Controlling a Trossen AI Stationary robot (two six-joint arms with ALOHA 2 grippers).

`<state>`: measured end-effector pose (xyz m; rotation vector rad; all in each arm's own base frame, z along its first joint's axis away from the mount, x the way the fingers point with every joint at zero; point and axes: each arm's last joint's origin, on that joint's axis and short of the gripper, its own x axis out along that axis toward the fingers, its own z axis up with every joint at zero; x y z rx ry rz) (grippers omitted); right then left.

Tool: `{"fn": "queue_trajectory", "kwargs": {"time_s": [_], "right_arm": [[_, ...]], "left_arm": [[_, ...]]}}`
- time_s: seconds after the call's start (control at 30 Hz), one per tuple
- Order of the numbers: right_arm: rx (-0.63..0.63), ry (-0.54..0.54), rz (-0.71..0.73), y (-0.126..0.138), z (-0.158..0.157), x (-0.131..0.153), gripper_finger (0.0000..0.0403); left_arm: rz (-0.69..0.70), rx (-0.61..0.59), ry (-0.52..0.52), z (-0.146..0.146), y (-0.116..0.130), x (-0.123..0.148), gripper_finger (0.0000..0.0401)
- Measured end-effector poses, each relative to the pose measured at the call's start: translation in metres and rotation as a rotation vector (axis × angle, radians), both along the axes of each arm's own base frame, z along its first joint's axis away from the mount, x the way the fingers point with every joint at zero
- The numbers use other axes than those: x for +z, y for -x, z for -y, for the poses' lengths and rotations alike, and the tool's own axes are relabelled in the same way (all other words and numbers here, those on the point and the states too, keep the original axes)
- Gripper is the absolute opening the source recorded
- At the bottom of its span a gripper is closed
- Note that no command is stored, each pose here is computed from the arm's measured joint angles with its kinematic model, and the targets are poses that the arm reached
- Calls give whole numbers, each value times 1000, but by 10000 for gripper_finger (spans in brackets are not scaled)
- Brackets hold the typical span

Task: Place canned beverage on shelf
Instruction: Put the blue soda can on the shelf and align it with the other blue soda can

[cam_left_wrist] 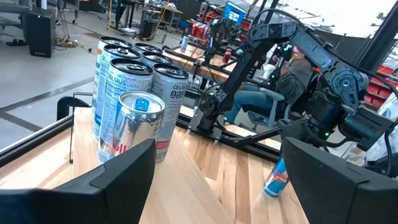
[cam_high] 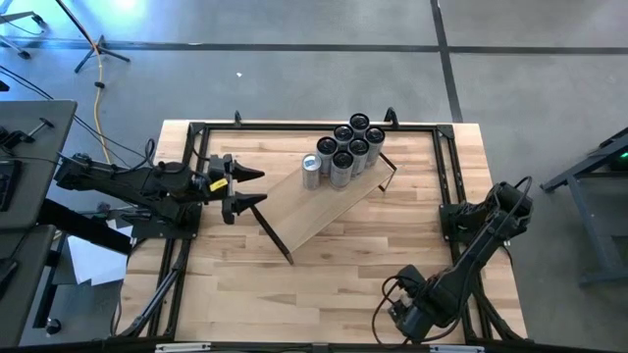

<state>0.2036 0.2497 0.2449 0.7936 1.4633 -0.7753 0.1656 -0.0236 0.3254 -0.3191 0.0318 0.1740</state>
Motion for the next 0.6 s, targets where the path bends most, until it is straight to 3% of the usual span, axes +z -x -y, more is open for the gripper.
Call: {"fn": "queue_trajectory", "kwargs": {"time_s": [0.23,0.43,0.6], "right_arm": [[-70,-9,-80,5,3,-14,371],[-84,-60,-45,1,2,-29,371],[-100,-24,-49,0,8,-32,371]], "left_arm": [[-6,0,-1,0,0,-1,321],[-6,5,-2,0,0,-1,321],[-6,8,-2,0,0,-1,321]]}}
